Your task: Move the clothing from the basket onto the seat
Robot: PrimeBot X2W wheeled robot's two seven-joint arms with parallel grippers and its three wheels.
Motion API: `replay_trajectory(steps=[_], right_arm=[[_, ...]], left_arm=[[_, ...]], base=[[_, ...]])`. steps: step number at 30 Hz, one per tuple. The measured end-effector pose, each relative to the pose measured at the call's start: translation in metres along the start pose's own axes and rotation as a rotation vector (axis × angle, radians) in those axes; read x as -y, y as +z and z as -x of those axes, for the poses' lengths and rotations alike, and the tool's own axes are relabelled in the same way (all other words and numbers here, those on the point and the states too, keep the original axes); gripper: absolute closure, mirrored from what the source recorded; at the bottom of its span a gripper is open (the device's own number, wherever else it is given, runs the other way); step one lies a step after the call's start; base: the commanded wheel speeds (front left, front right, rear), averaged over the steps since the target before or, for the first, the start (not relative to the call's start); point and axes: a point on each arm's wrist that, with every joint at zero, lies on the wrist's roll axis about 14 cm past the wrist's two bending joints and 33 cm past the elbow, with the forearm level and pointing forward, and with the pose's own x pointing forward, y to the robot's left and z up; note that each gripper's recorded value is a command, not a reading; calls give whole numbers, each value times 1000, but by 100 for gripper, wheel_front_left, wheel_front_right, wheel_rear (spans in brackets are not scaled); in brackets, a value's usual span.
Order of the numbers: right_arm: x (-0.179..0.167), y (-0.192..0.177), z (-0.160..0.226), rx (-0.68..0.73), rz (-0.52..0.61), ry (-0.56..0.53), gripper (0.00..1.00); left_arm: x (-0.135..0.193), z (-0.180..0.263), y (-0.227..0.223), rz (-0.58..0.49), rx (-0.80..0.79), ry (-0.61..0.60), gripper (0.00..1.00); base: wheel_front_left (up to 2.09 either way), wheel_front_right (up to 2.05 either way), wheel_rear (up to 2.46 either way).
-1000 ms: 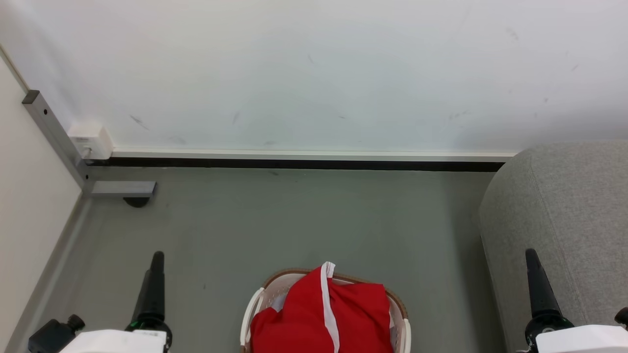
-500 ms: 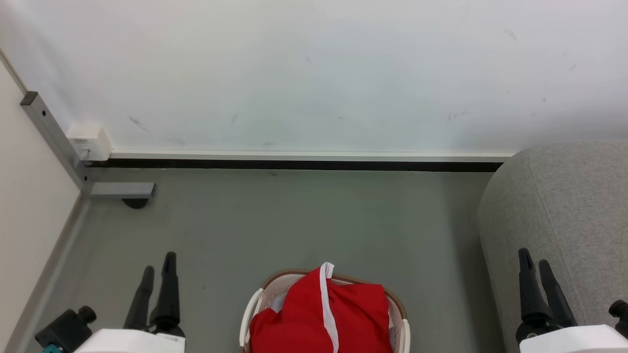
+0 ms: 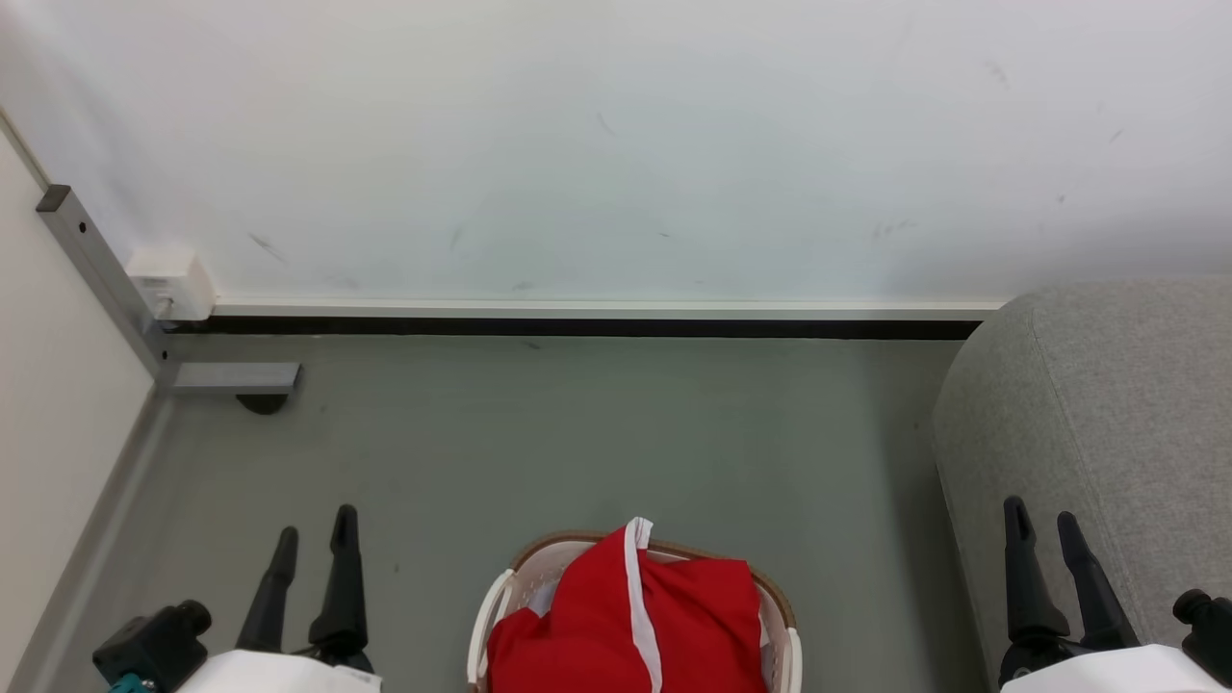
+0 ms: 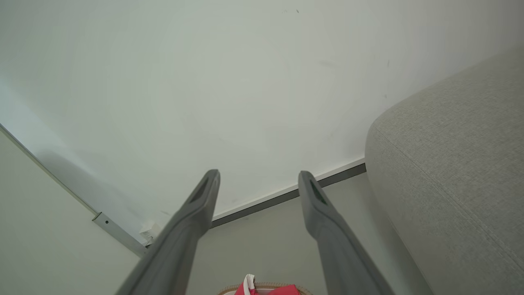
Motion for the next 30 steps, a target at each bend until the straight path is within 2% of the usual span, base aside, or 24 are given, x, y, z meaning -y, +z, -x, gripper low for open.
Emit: replay_trajectory(steps=[9,30], right_arm=[[-3,-5,1,-9,97,19,0],[-14,-5,2,10,268,71,0]], left_arm=[[3,-1,-1,-114,3,-15,0],[15,0,2,-305,38,-73,0]], base=[[0,0,0],[0,0,0]])
